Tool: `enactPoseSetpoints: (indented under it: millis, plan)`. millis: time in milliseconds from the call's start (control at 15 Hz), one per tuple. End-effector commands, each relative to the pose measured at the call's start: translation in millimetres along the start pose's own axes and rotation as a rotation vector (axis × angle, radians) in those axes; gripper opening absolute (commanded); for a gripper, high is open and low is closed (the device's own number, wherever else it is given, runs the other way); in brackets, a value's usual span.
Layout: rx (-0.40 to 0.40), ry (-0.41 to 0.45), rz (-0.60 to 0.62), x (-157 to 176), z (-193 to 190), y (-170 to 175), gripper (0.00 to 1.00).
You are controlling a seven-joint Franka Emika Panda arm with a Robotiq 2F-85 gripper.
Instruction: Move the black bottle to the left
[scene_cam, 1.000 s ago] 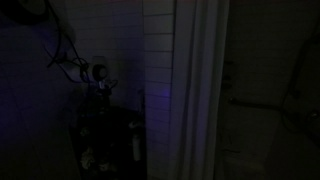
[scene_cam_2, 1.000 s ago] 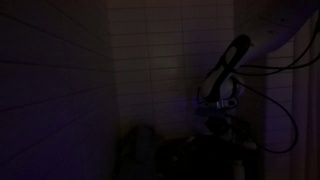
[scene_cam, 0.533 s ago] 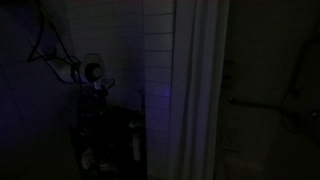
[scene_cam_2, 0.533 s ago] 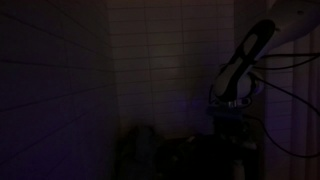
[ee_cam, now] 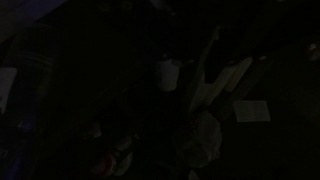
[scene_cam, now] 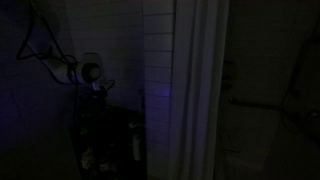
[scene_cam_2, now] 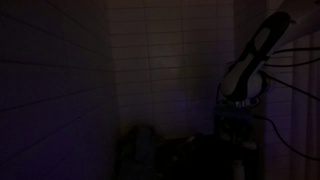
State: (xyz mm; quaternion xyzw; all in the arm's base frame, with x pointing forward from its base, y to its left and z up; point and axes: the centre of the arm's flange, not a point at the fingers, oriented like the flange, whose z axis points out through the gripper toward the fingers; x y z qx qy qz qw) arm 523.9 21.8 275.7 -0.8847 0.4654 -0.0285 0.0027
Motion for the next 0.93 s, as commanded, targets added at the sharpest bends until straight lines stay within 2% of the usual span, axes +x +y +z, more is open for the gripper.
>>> enactPoseSetpoints:
  millis: [0, 867]
  plan:
    - [0.0, 0.0, 0.0, -0.2, -0.3, 0.4, 0.24]
    - [0.002, 0.001, -0.001, -0.5, -1.0, 0.7, 0.26]
